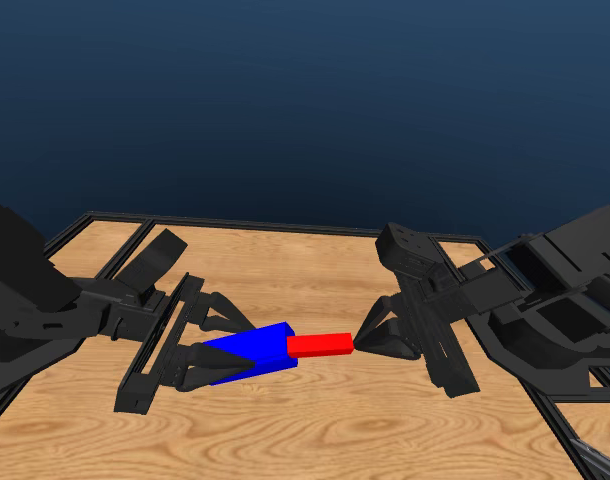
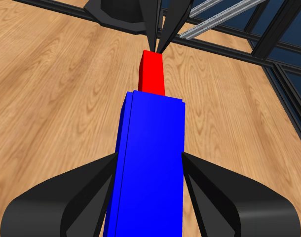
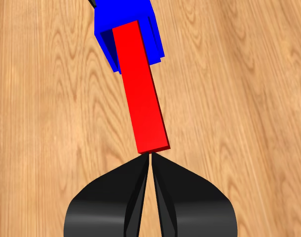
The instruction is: Insert peg into socket
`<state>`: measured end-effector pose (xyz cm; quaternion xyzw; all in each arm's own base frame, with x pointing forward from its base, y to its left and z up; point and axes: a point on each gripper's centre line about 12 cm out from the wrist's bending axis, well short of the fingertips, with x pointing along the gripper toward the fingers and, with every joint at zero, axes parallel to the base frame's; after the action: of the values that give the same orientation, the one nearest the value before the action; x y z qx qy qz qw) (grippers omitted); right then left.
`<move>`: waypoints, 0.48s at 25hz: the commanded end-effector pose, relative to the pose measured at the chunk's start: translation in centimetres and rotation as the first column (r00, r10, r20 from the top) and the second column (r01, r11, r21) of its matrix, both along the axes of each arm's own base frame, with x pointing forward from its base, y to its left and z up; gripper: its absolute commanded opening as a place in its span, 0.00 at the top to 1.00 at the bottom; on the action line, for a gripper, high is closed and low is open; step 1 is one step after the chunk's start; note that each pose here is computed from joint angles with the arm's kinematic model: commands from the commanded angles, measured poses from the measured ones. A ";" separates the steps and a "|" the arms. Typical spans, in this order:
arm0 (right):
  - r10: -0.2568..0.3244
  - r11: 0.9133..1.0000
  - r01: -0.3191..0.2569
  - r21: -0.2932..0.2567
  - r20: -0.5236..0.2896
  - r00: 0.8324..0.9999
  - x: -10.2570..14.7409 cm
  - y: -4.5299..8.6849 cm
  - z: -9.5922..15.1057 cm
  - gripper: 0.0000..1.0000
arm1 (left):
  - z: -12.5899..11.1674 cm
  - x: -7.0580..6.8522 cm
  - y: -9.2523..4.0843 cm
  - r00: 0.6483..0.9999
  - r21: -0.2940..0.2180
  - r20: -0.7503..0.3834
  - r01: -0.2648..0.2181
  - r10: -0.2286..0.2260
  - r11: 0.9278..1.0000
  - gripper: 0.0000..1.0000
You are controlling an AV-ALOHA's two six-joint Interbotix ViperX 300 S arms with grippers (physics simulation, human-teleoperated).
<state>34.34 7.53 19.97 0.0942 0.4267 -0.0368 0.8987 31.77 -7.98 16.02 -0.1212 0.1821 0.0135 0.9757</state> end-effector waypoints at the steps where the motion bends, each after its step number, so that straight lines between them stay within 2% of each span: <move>1: 0.028 0.999 -0.029 0.015 0.074 0.997 2.0 0.6 1.3 1.00 | 1.2 0.4 -0.8 0.998 0.008 0.064 0.022 -0.023 1.000 1.00; 2: 0.036 0.999 -0.037 0.014 0.075 0.997 2.5 0.7 0.9 1.00 | 0.8 0.4 -0.1 0.999 -0.002 0.048 -0.009 0.009 1.000 1.00; 3: 0.047 0.999 -0.049 0.018 0.093 0.995 3.2 0.9 1.1 1.00 | 1.8 0.6 0.3 0.996 0.017 0.086 -0.008 0.006 1.000 1.00; 4: 0.052 0.998 -0.055 0.022 0.112 0.992 3.7 1.2 1.4 1.00 | 1.7 0.7 -0.2 0.998 -0.001 0.068 0.004 -0.004 1.000 1.00; 5: 0.057 0.998 -0.059 0.023 0.102 0.993 4.1 1.0 0.6 1.00 | 1.5 0.6 0.0 0.998 -0.007 0.066 -0.007 0.008 1.000 1.00; 6: 0.068 0.997 -0.072 0.025 0.120 0.990 4.5 1.3 1.1 1.00 | 1.5 0.4 -0.2 0.999 0.003 0.046 0.018 -0.018 1.000 1.00; 7: 0.072 0.997 -0.075 0.023 0.104 0.992 4.8 1.4 0.0 1.00 | 1.8 0.7 -0.2 0.998 -0.007 0.068 0.001 -0.001 1.000 1.00; 9: 0.079 0.996 -0.086 0.039 0.138 0.987 5.5 1.4 0.3 1.00 | 1.8 0.6 0.0 0.997 0.012 0.082 0.004 -0.005 1.000 1.00; 10: 0.078 0.996 -0.085 0.042 0.135 0.988 5.7 1.3 -0.1 1.00 | 1.9 0.8 -0.2 0.997 -0.007 0.075 0.001 -0.001 1.000 1.00; 11: 0.083 0.995 -0.090 0.044 0.139 0.987 5.9 1.3 -0.3 1.00 | 1.0 0.4 -0.1 0.999 0.000 0.038 0.006 -0.006 1.000 1.00; 12: 0.088 0.994 -0.096 0.048 0.144 0.986 6.0 1.5 -0.5 1.00 | 1.7 0.4 -0.4 0.997 -0.021 0.072 0.001 0.000 1.000 1.00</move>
<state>39.24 8.70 17.92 0.0955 0.4073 0.0031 0.9083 31.86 -8.16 16.08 -0.1213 0.1837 0.0079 0.9754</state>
